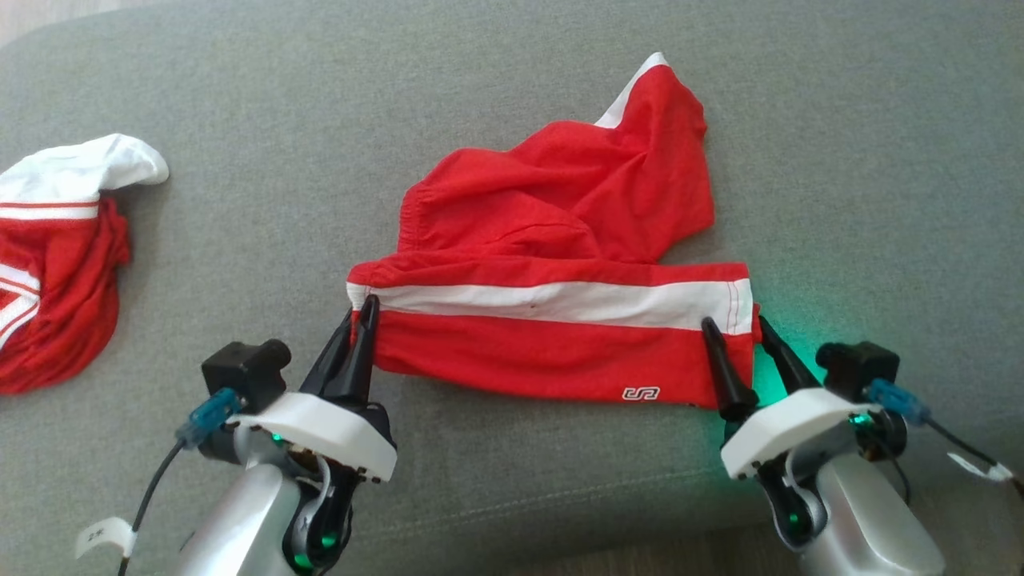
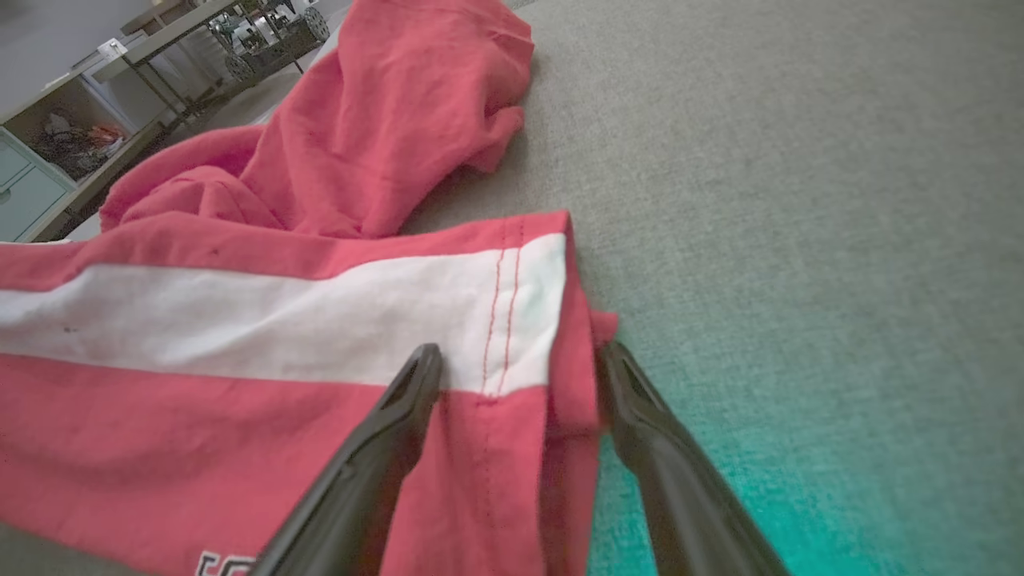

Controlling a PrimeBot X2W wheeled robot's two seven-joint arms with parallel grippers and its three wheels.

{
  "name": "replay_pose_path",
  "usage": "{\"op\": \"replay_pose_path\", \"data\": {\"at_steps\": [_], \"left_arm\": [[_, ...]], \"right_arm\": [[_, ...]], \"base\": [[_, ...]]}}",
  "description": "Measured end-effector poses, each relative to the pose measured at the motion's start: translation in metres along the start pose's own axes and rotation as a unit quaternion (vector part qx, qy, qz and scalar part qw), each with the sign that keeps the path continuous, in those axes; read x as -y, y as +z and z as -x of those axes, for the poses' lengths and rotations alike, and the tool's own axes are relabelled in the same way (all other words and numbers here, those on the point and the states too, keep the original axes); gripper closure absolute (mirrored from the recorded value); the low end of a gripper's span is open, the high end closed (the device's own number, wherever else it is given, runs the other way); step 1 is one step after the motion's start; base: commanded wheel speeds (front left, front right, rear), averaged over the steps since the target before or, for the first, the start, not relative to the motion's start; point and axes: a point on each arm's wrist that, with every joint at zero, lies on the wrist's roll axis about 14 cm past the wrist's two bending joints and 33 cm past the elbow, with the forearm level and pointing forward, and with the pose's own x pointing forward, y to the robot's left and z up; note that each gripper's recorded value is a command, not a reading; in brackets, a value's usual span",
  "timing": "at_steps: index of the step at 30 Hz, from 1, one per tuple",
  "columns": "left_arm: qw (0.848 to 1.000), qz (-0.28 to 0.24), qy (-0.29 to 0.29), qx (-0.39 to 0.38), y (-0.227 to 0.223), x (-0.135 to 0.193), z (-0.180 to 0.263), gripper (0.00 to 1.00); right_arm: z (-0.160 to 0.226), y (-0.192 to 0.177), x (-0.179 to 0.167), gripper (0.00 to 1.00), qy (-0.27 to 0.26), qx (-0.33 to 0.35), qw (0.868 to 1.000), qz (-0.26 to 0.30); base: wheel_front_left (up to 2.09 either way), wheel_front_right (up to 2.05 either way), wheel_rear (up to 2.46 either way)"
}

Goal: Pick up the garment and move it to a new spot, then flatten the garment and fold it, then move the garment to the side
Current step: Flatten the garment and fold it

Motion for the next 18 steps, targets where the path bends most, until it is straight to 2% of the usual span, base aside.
{"op": "replay_pose_path", "data": {"at_steps": [18], "left_arm": [[1.000, -0.006, 0.002, -0.002, -0.003, -0.003, 0.001, 1.00]], "right_arm": [[-0.015, 0.026, -0.010, 0.00, 0.018, 0.035, 0.999, 0.023]], "base": [[0.00, 0.00, 0.00]]}}
